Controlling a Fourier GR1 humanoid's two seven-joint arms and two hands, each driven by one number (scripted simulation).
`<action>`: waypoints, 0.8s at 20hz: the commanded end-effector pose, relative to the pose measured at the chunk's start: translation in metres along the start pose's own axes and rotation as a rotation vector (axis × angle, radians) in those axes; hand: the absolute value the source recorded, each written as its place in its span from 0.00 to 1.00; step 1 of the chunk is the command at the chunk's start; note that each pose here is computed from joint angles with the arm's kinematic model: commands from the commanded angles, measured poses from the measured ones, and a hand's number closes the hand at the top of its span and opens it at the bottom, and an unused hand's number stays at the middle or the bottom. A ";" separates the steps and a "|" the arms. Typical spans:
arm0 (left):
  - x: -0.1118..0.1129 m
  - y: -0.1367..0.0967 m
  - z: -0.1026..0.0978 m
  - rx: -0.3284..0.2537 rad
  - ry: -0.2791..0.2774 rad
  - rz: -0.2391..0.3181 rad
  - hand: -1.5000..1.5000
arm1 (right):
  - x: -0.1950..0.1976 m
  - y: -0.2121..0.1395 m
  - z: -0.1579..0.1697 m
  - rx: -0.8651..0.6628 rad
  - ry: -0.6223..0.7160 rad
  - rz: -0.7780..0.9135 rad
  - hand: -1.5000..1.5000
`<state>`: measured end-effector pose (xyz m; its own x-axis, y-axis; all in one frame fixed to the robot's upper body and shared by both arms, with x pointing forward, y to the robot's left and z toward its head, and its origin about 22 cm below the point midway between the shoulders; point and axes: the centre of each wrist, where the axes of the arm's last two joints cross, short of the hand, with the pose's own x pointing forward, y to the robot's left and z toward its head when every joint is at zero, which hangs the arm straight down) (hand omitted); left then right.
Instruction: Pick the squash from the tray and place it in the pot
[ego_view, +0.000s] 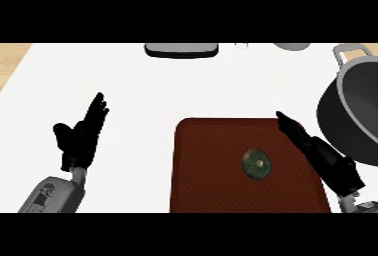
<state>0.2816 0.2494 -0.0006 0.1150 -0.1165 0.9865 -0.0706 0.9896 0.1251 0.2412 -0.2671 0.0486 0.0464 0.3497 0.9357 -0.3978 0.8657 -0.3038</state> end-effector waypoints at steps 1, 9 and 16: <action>-0.034 -0.004 0.019 -0.051 0.041 -0.008 0.50 | 0.013 -0.003 -0.004 -0.031 -0.004 0.004 1.00; -0.035 -0.004 0.026 -0.213 0.172 -0.062 0.50 | 0.005 0.002 -0.002 -0.685 -0.210 0.307 0.00; -0.025 -0.005 0.026 -0.271 0.144 -0.035 0.50 | 0.029 0.099 0.018 -0.873 -0.579 0.185 0.00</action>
<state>0.2557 0.2459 -0.0267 0.2707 -0.1645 0.9485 0.1760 0.9771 0.1192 0.2117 -0.2070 0.0433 -0.3816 0.4656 0.7985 0.3505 0.8722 -0.3412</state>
